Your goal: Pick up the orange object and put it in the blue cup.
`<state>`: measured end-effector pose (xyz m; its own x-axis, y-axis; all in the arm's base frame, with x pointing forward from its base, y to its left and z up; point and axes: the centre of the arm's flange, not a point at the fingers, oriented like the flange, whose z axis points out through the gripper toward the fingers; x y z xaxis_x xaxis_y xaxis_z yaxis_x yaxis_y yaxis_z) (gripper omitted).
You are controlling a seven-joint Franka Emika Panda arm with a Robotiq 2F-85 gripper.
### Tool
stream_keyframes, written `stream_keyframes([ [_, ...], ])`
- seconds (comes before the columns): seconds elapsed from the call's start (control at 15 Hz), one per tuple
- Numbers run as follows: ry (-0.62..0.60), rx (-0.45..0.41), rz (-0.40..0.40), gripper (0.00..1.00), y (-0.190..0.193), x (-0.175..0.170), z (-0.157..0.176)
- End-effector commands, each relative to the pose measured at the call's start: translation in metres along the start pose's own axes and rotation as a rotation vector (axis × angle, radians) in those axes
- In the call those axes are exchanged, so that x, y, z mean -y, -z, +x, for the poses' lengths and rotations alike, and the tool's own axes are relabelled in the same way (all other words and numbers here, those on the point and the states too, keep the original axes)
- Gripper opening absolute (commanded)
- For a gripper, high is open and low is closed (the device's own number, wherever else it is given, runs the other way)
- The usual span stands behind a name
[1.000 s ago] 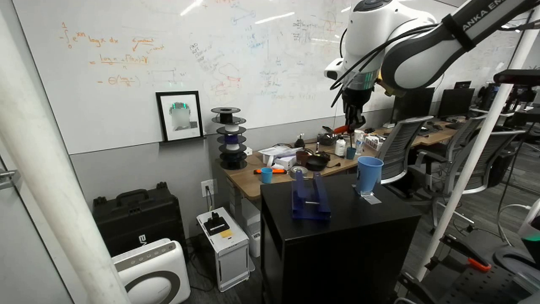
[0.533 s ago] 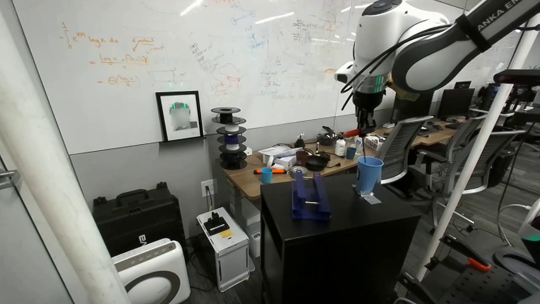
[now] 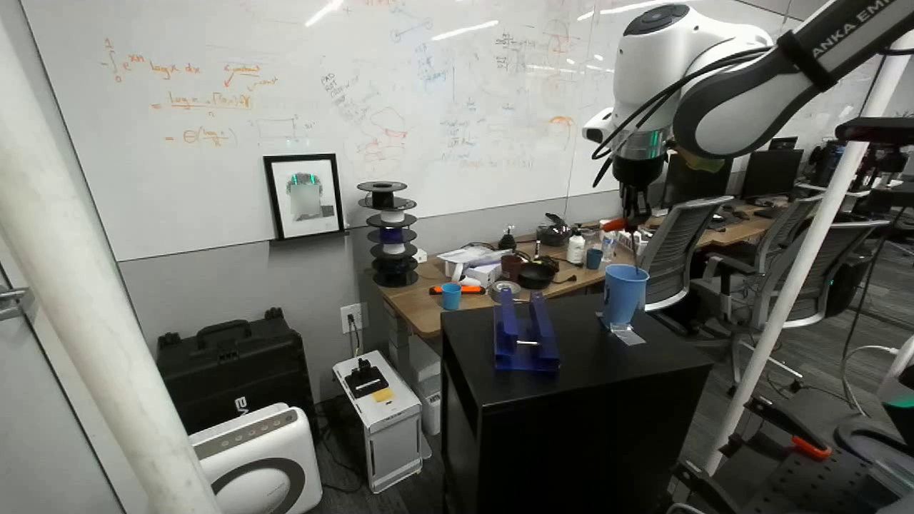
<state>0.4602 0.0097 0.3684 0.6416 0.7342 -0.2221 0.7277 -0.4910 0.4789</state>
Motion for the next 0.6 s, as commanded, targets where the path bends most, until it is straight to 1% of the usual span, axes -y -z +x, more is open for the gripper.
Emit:
stream_keyframes([
  [0.0,0.004,-0.011,-0.004,0.13,-0.023,-0.005,0.003],
  [0.27,0.029,-0.049,0.017,0.13,-0.059,-0.003,0.010],
  [0.4,0.040,-0.069,0.043,0.13,-0.073,-0.004,0.013],
  [0.53,0.052,-0.067,0.041,0.13,-0.082,-0.004,0.014],
])
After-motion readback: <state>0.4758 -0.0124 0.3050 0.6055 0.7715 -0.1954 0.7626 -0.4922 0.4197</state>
